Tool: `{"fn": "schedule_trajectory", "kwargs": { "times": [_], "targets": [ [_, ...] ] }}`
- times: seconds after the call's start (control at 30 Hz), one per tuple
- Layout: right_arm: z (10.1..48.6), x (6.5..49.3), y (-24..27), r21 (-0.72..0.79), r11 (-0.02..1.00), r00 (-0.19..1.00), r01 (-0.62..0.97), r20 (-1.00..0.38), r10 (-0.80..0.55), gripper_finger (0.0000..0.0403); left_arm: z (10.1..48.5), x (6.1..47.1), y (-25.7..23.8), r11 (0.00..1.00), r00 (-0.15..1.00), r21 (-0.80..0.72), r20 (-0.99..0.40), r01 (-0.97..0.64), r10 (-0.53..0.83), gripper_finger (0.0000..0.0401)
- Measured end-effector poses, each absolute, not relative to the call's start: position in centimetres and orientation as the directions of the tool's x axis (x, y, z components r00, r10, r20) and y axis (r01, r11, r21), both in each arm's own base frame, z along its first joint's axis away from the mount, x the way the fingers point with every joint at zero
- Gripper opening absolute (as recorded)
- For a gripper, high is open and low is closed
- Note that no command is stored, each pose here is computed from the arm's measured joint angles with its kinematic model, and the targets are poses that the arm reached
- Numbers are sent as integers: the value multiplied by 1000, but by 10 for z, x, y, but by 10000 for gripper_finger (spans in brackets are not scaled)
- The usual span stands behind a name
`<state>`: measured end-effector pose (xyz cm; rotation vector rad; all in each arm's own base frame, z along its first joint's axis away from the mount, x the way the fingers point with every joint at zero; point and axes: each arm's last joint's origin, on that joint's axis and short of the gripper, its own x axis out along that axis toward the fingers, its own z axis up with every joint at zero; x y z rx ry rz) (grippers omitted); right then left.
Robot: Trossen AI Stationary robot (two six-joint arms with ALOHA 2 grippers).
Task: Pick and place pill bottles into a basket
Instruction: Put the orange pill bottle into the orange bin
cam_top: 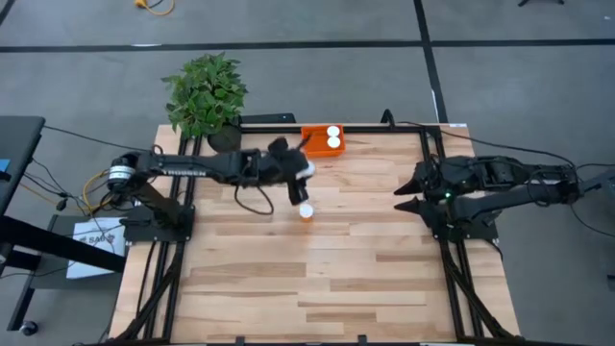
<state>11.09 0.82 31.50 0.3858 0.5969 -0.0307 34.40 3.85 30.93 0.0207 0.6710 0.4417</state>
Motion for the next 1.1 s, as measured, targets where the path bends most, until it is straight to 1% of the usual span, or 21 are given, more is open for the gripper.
{"fn": "schedule_trajectory", "kwargs": {
  "times": [0.3,0.47,0.6,0.73,0.8,0.9,1.1],
  "targets": [
    [320,98,-8,339,906,862,254,-505,-52,232,321,339,84,873,695,83,-571,-481,437,196],
    [320,96,-16,303,902,857,307,-499,-124,232,325,337,102,874,722,43,-545,-485,427,196],
    [320,95,-22,269,898,847,348,-502,-178,232,326,335,112,864,724,36,-529,-503,443,196],
    [320,94,-28,238,888,833,394,-501,-235,232,329,337,114,875,746,57,-498,-482,443,195],
    [320,93,-32,234,876,824,422,-502,-263,232,328,342,115,876,754,54,-485,-480,443,195],
    [320,91,-35,232,859,813,457,-502,-297,232,323,349,117,876,747,38,-506,-481,432,195],
    [320,89,-41,226,832,793,507,-501,-347,232,317,386,124,887,752,29,-518,-461,408,195]
  ]
}}
